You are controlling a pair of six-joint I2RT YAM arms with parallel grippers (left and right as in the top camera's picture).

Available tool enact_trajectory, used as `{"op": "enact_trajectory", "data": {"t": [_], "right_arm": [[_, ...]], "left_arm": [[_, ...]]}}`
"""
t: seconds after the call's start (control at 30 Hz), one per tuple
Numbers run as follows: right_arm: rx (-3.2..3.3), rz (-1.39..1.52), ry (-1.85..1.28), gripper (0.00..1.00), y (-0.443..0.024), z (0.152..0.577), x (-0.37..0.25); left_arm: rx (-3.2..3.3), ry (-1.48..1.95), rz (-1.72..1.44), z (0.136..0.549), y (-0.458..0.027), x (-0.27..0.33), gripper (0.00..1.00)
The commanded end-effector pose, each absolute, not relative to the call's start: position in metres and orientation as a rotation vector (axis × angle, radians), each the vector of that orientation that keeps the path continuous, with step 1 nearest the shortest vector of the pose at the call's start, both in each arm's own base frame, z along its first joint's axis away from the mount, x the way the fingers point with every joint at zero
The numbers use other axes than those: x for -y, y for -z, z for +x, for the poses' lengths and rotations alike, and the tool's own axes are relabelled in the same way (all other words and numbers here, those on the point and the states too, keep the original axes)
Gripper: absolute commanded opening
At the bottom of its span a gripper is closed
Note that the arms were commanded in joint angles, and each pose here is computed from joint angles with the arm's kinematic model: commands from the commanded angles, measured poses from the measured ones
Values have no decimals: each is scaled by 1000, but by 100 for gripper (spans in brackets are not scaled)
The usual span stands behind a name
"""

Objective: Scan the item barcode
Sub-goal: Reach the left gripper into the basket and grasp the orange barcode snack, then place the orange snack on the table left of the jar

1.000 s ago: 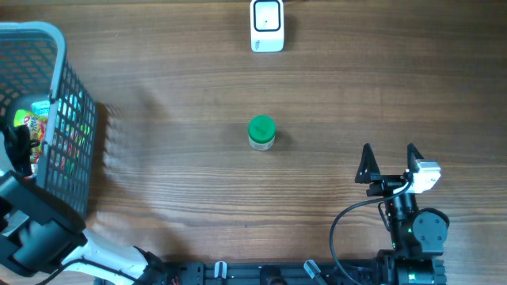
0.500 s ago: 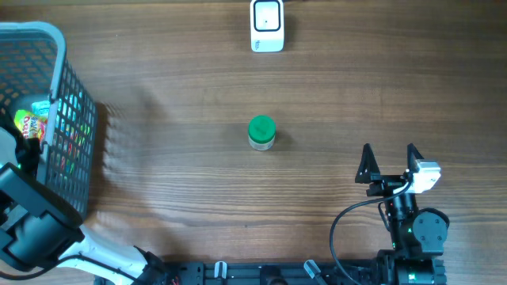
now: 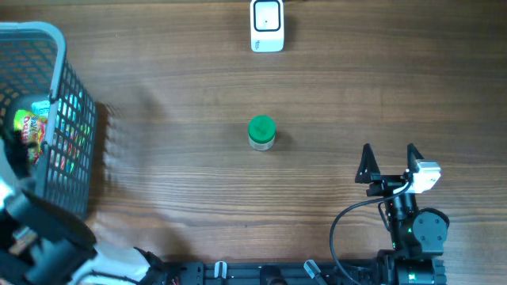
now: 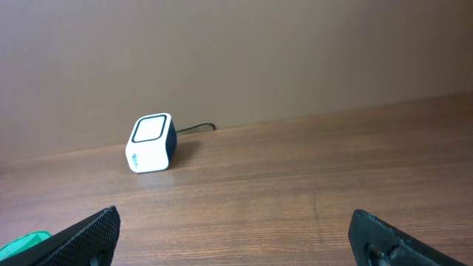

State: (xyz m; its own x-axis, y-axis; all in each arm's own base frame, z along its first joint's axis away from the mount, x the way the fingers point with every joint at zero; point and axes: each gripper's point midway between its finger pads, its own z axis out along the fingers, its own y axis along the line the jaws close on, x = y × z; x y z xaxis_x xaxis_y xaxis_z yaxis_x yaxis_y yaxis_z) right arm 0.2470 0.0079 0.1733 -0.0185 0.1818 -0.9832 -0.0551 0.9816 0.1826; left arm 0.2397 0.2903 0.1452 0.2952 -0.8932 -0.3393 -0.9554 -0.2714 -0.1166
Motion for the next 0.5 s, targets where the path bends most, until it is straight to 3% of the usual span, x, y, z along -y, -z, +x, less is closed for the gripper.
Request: {"op": "enact_trajectory", "data": {"t": [0.0,0.13,0.3,0.4,0.47], "right_arm": [[-1574,109,-194,100,-174,247,-8],[-1574,109,-194,100,-174,247,-8],[-1574,109,-194,100,-174,247,-8],[-1574,109,-194,100,-174,247,-8],[-1574,109,-194,100,-174,247,-8]], "left_arm": [[-1554,-86,-2110,249,-231,-275,4],[-1514,195,-1801,262,-321,-211,4],[-1602,393,-1328,284,-397,-111,4],[-1777,492,-1101,298,-399,-40,4],[-1993,461,-986,304,-367,11,4]]}}
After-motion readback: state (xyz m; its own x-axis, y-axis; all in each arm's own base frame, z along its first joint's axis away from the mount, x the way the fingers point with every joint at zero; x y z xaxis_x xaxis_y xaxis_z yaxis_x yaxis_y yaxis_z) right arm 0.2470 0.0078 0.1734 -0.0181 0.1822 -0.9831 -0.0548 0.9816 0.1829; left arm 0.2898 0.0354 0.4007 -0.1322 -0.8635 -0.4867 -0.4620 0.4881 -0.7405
